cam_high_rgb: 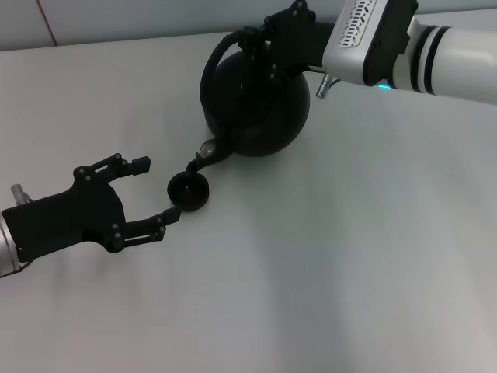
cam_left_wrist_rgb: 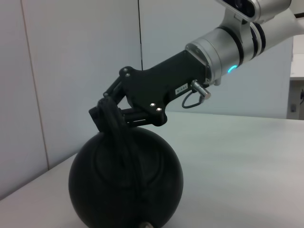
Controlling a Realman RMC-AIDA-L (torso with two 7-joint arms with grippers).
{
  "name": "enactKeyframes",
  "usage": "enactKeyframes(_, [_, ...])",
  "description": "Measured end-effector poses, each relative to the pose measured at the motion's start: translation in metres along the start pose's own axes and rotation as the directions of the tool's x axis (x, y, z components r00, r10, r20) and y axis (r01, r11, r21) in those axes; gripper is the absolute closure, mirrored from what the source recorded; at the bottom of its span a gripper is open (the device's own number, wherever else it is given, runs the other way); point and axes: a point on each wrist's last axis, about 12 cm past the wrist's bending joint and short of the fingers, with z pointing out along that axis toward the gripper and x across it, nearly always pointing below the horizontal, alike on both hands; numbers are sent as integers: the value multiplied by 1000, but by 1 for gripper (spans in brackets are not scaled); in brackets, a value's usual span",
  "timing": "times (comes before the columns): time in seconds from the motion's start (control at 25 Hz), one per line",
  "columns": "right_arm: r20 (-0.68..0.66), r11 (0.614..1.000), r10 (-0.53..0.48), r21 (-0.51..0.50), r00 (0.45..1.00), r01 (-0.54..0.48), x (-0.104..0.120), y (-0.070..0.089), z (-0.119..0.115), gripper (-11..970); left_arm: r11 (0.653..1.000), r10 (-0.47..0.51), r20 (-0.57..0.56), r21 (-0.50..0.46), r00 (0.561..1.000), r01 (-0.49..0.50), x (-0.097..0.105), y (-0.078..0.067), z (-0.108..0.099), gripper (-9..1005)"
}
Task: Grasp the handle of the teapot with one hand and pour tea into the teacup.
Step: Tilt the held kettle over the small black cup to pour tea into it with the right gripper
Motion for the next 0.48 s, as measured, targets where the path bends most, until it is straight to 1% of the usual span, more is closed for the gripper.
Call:
enactKeyframes(0.24, [-10, 1000, -25, 4, 1000, 25, -2, 3, 2, 866, 1000, 2, 3, -2, 1000, -2, -1, 1, 0, 135])
enactKeyframes(0.48, [-7, 999, -35, 5, 999, 35, -4, 2, 2, 866, 1000, 6, 6, -11, 1000, -6, -3, 4, 0, 134])
